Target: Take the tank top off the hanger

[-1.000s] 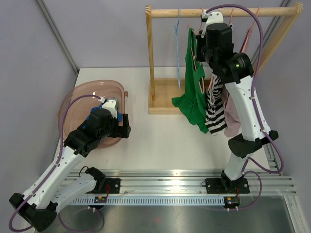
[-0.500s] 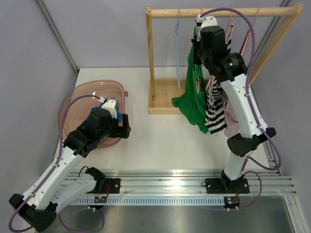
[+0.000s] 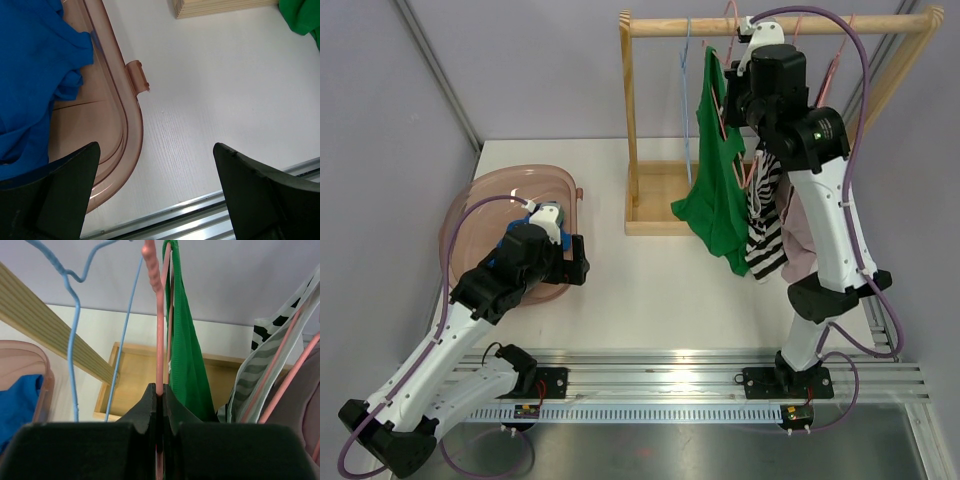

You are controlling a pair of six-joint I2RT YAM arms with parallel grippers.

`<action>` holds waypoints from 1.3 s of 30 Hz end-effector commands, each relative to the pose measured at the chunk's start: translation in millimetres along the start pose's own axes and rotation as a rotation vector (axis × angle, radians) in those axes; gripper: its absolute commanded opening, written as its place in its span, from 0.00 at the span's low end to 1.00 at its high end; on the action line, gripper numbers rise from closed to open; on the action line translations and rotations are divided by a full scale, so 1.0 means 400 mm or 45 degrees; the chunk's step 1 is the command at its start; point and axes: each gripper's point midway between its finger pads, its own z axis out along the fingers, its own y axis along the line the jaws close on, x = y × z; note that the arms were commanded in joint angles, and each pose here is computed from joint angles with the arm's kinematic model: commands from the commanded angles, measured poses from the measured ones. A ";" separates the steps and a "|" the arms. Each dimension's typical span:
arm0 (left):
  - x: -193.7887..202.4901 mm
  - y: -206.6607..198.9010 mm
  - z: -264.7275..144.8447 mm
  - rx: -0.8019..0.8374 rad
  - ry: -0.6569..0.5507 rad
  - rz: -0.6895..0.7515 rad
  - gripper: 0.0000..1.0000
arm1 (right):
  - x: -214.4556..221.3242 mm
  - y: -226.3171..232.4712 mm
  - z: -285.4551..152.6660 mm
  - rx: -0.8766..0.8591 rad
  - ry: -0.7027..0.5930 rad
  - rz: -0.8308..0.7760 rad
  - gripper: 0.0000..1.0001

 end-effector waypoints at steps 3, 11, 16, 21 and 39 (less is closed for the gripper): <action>-0.040 -0.012 -0.015 0.032 -0.087 0.008 0.99 | -0.148 0.011 -0.173 -0.159 -0.252 0.171 0.00; -0.077 -0.023 -0.056 0.073 -0.194 -0.022 0.99 | -0.075 0.039 -0.287 -0.333 -0.185 0.279 0.00; -0.131 -0.057 -0.107 0.163 -0.282 -0.045 0.99 | 0.062 0.039 -0.360 -0.405 -0.039 0.318 0.00; -0.222 -0.131 -0.171 0.285 -0.393 -0.047 0.99 | 0.207 0.086 -0.477 -0.671 0.115 0.273 0.00; -0.404 -0.522 -0.321 0.424 -0.653 0.306 0.96 | 0.338 0.135 -0.786 -1.193 0.246 0.183 0.00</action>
